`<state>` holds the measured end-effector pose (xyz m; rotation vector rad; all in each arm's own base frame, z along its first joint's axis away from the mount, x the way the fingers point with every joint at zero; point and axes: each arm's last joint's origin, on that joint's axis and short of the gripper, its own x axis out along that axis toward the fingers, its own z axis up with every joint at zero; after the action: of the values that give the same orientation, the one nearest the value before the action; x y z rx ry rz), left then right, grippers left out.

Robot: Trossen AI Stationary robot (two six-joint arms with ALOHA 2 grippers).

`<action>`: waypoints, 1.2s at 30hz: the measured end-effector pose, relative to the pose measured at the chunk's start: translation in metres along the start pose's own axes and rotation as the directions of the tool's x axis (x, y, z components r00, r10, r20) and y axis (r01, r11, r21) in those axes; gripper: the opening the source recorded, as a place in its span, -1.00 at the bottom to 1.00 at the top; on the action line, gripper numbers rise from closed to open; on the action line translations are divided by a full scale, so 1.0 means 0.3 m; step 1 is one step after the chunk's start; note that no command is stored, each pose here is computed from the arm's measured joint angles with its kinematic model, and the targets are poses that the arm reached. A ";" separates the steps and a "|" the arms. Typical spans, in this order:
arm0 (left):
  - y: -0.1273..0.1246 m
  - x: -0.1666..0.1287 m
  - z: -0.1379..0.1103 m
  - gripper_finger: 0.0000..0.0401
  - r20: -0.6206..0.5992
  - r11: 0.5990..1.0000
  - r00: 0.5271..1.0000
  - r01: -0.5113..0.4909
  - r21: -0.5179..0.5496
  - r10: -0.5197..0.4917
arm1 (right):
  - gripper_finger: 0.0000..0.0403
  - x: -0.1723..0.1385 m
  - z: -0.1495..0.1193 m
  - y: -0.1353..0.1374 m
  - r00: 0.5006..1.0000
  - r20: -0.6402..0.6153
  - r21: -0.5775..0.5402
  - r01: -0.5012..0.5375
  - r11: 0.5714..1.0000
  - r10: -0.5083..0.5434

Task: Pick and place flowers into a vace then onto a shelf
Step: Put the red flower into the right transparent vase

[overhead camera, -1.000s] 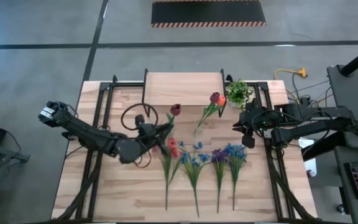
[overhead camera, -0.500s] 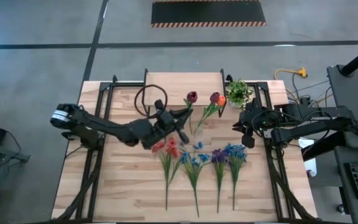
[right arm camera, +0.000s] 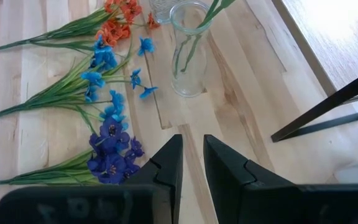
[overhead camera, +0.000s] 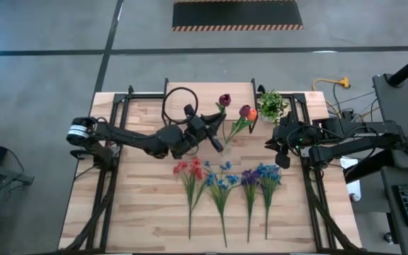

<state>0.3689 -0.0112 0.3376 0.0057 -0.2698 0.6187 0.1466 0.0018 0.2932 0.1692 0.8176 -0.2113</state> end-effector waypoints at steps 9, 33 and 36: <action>0.001 0.025 -0.054 -0.94 -0.022 1.000 1.000 0.004 0.023 -0.003 | -0.72 0.001 0.000 0.000 1.000 -0.001 0.013 0.001 1.000 -0.001; -0.002 0.048 -0.194 -0.62 -0.184 0.999 0.983 0.015 -0.029 -0.020 | -0.72 0.001 0.000 0.000 1.000 -0.001 0.016 0.001 1.000 -0.001; -0.003 0.047 -0.199 -0.48 -0.196 0.999 0.980 0.020 -0.048 -0.029 | -0.72 0.001 0.000 0.000 1.000 -0.001 0.016 0.001 1.000 -0.001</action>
<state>0.3952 0.0011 0.2838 -0.0955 -0.0925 0.5839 0.1467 0.0018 0.2931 0.1840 0.8167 -0.2185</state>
